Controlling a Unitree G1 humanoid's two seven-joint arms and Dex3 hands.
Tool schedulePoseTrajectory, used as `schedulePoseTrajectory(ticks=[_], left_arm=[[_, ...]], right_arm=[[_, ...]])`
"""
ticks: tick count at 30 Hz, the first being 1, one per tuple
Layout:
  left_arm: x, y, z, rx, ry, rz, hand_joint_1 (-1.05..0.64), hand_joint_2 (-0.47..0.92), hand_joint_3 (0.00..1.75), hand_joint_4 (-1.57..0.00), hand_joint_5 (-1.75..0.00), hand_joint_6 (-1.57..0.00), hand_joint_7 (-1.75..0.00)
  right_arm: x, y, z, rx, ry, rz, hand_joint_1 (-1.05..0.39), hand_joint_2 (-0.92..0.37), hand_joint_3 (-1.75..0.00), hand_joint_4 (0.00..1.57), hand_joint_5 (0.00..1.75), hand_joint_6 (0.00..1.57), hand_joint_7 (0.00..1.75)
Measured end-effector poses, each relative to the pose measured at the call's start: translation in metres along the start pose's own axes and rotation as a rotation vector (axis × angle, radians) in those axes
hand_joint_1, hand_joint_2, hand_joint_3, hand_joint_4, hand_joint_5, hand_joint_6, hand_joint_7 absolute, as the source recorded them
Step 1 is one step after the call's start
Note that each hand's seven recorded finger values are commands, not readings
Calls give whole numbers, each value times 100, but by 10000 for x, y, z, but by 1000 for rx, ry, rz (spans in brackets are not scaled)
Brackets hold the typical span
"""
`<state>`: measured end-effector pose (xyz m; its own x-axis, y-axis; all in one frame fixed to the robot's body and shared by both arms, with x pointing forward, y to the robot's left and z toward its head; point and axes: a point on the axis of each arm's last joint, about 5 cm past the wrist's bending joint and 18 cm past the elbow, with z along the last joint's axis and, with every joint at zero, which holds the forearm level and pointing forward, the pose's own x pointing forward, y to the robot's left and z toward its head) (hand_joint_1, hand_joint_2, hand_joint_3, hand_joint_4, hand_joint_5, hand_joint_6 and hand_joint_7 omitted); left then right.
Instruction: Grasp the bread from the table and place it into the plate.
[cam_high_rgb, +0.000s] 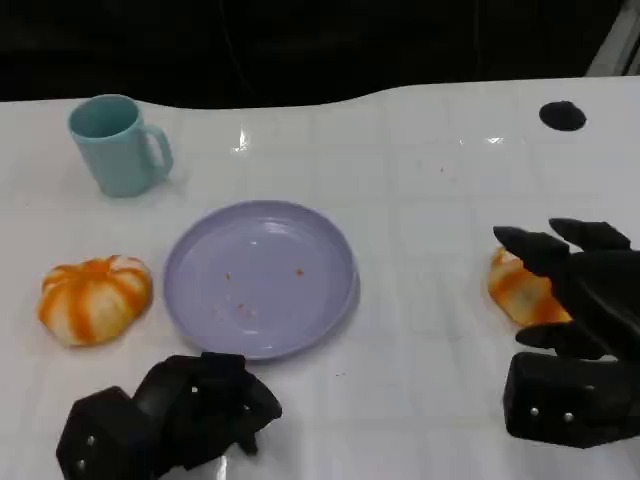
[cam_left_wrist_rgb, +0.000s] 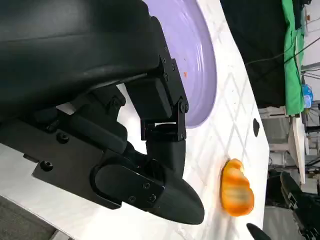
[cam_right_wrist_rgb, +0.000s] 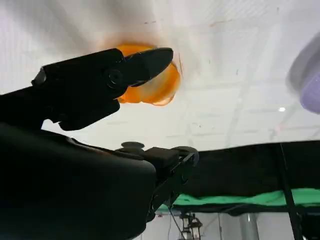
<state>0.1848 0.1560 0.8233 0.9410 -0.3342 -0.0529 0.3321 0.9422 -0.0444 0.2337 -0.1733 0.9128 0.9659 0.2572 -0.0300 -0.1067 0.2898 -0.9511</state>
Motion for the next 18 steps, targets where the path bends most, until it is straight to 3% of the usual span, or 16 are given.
schedulePoseTrajectory(ticks=[6,18], left_arm=[[-3,-2,0,-1,-1,0,-99,89,0,-98,-144,-123,-77],[-12,-9,-1,-3,-2,2,-100,90,0,-98,-143,-123,-77]], right_arm=[[134,-38,46,-40,29,60,-29,-80,0,1,24,24,0],[344,59,-52,-62,124,160,-25,-81,0,3,18,21,0]])
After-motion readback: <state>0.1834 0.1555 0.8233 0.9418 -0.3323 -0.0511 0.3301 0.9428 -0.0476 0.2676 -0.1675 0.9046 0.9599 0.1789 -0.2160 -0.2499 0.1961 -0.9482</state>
